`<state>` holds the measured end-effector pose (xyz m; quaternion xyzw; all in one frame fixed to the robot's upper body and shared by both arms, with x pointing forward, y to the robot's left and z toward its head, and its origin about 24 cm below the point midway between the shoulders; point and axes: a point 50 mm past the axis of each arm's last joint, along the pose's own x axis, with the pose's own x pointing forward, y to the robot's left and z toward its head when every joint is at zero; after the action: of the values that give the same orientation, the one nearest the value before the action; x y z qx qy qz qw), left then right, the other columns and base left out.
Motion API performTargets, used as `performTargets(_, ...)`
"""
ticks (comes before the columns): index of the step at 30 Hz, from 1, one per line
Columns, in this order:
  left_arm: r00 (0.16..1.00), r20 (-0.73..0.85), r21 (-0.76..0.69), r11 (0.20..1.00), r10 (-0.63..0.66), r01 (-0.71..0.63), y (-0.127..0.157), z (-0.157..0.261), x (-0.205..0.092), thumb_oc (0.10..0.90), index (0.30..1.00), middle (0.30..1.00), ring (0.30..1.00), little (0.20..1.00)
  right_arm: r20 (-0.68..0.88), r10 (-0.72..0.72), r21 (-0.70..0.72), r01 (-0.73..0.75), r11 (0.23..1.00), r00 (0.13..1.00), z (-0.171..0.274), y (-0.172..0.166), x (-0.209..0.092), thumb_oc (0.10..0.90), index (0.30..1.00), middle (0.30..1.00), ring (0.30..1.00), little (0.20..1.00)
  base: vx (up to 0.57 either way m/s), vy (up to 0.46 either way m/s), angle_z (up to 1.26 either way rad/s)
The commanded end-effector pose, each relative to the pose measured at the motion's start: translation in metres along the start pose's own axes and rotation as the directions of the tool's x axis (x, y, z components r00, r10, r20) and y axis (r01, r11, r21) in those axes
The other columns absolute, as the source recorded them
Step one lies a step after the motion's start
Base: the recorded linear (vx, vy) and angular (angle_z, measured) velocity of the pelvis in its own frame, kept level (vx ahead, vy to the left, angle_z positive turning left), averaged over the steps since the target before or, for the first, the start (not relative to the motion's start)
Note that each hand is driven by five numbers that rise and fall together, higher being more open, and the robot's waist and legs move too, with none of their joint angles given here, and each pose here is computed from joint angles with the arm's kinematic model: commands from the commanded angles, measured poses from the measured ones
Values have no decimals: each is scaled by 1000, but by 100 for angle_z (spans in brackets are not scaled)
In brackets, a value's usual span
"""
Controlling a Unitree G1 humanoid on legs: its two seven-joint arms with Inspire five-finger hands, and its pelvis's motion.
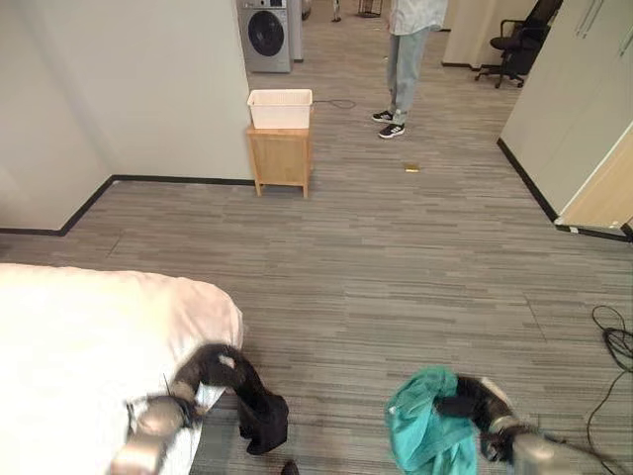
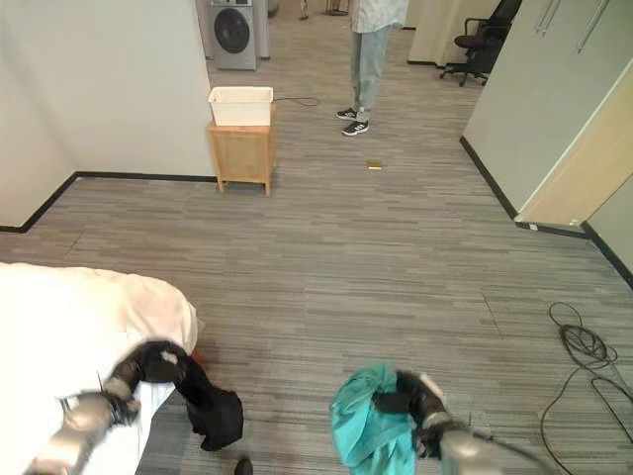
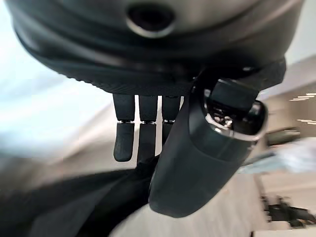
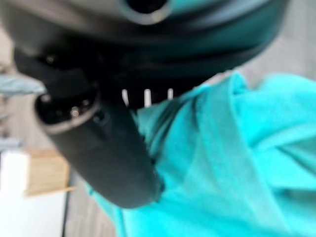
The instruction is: Pick up bed clothes into laundry basket.
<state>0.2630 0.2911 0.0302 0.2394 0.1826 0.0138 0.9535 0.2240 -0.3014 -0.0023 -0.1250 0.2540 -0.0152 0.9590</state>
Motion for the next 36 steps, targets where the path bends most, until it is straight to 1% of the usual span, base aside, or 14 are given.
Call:
performTargets(1, 801, 586, 44, 983, 120, -179, 60, 167, 0, 400, 300, 300, 300, 300, 657, -24, -52, 77, 996, 753, 186, -22, -13, 400, 300, 300, 300, 300, -31, -35, 1)
performTargets(2, 737, 664, 57, 974, 125, -217, 72, 200, -9, 400, 300, 300, 300, 300, 738, -11, -66, 88, 994, 674, 218, -22, -24, 400, 300, 300, 300, 300, -26, -35, 3)
performTargets(3, 736, 665, 57, 974, 125, -218, 72, 200, -9, 400, 300, 300, 300, 300, 739, -12, -65, 89, 994, 673, 218, -22, -24, 400, 300, 300, 300, 300, -30, -37, 5)
performTargets(4, 673, 726, 29, 973, 137, -229, 78, 225, -19, 400, 300, 300, 300, 300, 784, 3, -85, 102, 991, 621, 240, -20, -33, 400, 300, 300, 300, 300, -17, -21, 7)
performTargets(7, 590, 789, -27, 969, 172, -245, 89, 250, -33, 400, 300, 300, 300, 300, 836, 26, -105, 114, 988, 548, 265, -20, -47, 400, 300, 300, 300, 300, -12, -16, 13)
performTargets(8, 590, 789, -27, 969, 172, -246, 89, 250, -33, 400, 300, 300, 300, 300, 836, 26, -105, 114, 988, 547, 265, -20, -47, 400, 300, 300, 300, 300, 2, -11, 17)
performTargets(9, 573, 798, -37, 965, 184, -258, 93, 254, -37, 400, 300, 300, 300, 300, 851, 34, -108, 112, 988, 523, 272, -18, -51, 400, 300, 300, 300, 300, 19, -11, 9)
performTargets(11, 514, 830, -53, 948, 218, -315, 107, 264, -53, 400, 300, 300, 300, 300, 872, 57, -131, 119, 984, 486, 280, -17, -61, 400, 300, 300, 300, 300, 0, 0, 0)
performTargets(15, 453, 850, -97, 925, 269, -367, 121, 271, -68, 400, 300, 300, 300, 300, 891, 65, -150, 156, 976, 449, 288, -18, -72, 400, 300, 300, 300, 300, 0, 0, 0)
performTargets(21, 408, 848, -197, 916, 339, -350, 122, 263, -73, 400, 300, 300, 300, 300, 925, 29, -90, 143, 986, 378, 291, -12, -79, 400, 300, 300, 300, 300, 0, 0, 0)
performTargets(28, 390, 845, -231, 908, 365, -349, 120, 259, -74, 400, 300, 300, 300, 300, 910, 48, -123, 157, 980, 411, 289, -10, -74, 400, 300, 300, 300, 300, -6, 4, -2)
performTargets(32, 412, 811, -272, 892, 415, -362, 119, 236, -71, 400, 300, 300, 300, 300, 893, 37, -84, 86, 993, 448, 274, -5, -63, 400, 300, 300, 300, 300, 37, 40, -11)
performTargets(35, 429, 797, -286, 891, 426, -352, 116, 226, -69, 400, 300, 300, 300, 300, 882, 36, -77, 67, 995, 469, 268, -4, -59, 400, 300, 300, 300, 300, 35, 84, -24)
performTargets(36, 453, 785, -286, 896, 423, -340, 113, 221, -65, 400, 300, 300, 300, 300, 874, 42, -75, 50, 996, 484, 266, -2, -56, 400, 300, 300, 300, 300, 21, 126, -26)
